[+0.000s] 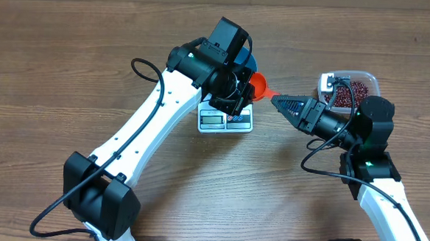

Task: Scoop item into bowl and weigh 150g on scale
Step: 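Grasp the blue handle with the right gripper, release the left gripper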

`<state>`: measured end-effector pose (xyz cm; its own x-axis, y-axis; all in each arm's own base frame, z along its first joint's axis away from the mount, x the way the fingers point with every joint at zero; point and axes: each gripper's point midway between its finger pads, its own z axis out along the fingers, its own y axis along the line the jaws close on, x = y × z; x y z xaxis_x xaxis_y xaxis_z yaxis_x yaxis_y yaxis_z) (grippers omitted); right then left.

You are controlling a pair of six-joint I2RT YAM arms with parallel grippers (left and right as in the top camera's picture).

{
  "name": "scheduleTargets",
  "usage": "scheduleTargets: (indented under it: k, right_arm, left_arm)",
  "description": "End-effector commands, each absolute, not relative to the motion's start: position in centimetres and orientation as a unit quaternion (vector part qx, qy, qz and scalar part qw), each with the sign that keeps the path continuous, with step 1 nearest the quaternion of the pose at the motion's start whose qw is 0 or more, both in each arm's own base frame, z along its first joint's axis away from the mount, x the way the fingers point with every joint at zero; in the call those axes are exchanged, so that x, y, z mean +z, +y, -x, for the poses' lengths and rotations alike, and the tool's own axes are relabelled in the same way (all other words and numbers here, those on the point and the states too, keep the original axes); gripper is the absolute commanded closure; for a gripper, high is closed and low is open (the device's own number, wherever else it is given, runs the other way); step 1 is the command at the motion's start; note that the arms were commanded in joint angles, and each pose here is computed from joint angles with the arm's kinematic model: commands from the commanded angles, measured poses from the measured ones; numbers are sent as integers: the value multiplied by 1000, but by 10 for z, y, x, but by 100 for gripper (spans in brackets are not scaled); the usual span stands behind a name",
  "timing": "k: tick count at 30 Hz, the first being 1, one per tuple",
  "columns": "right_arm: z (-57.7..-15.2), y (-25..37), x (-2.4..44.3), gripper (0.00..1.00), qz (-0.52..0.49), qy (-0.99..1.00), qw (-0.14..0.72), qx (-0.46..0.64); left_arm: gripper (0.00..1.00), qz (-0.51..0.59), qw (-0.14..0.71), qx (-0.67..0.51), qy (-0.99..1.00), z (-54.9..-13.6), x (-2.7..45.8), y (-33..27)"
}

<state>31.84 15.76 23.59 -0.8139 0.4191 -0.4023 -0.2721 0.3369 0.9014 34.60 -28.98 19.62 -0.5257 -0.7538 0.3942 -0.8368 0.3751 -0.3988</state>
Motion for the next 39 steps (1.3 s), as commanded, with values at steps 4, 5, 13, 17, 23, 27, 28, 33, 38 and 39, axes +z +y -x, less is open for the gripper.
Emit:
scheduleTargets:
  k: [4,5,13,17,23,27,28,33,38,39]
  right_arm:
    - [-327,155,241,70,-67,762,311,565]
    - [-327,155,241,73,-67,762,311,565]
    - [-327,155,241,92,-68,762,312,564]
    - [-328,154,241,96,-69,762,313,563]
    - [-328,154,241,96,-69,762,313,563]
    - [-328,154,241,96,-70,762,312,563]
    - [-328,154,240,96,-70,763,312,562]
    - [-327,154,237,96,-66,768,314,555]
    - [-330,147,219,96,-80,788,318,522]
    - [-331,145,215,96,-82,792,320,513]
  left_arm:
    - [96,-480,65,301,-821,-346,213,-292]
    - [96,-480,65,300,-821,-346,213,-292]
    - [96,-481,66,299,-822,-345,213,-292]
    - [96,-481,66,299,-822,-345,213,-292]
    - [54,-477,66,296,-825,-344,212,-291]
    - [1,-478,68,293,-825,-343,211,-290]
    - [0,-475,67,293,-827,-343,211,-290]
    - [0,-443,54,297,-844,-345,211,-288]
    - [0,-385,35,304,-871,-349,213,-283]
    - [0,-370,34,308,-876,-349,213,-282]
